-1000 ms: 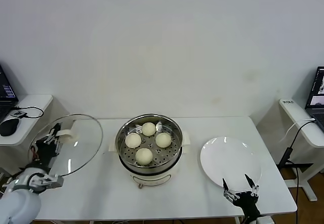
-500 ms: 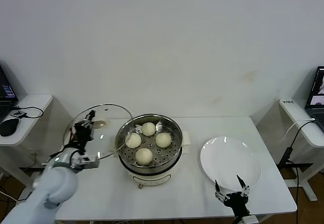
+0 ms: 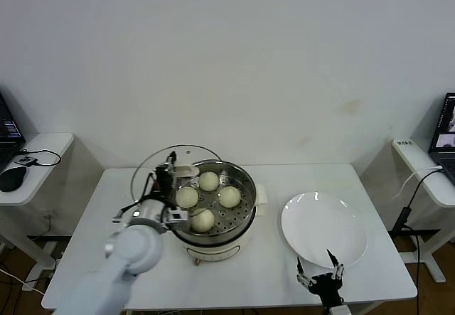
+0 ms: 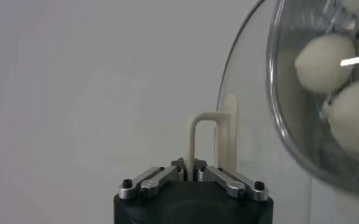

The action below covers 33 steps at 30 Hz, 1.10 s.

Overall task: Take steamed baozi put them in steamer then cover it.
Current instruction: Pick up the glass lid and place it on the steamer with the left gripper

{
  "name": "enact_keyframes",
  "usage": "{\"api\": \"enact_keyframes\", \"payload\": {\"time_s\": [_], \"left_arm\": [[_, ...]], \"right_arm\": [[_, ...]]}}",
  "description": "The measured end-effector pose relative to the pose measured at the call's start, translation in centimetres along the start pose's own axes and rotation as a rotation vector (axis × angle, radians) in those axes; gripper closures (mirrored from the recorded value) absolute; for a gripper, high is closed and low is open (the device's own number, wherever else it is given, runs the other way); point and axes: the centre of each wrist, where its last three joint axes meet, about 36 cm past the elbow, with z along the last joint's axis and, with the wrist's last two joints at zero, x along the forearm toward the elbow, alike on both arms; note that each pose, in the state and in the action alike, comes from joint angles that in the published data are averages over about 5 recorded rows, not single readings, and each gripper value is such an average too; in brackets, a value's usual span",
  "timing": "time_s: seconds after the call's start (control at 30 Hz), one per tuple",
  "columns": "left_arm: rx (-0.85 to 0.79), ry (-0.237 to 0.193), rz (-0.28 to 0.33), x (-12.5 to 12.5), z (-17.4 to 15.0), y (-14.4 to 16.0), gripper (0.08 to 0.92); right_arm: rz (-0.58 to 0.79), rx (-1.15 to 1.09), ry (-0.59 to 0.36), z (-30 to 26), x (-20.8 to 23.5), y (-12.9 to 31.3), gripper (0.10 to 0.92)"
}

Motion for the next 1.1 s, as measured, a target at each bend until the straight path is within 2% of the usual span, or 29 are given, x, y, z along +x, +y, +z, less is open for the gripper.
{"api": "enact_keyframes", "payload": {"time_s": [0.47,1.1], "left_arm": [[0.008,-0.017,0.039,-0.4,-5.6,-2.4,0.848],[0.015,-0.017,0.068,0.3,-7.4,-3.7,0.848]], "right_arm": [[-0.006,0.011,0.007,0.5,-0.2,0.4,0.200],[-0.027,0.016,0.010,0.7,-0.2,1.2,0.200]]}}
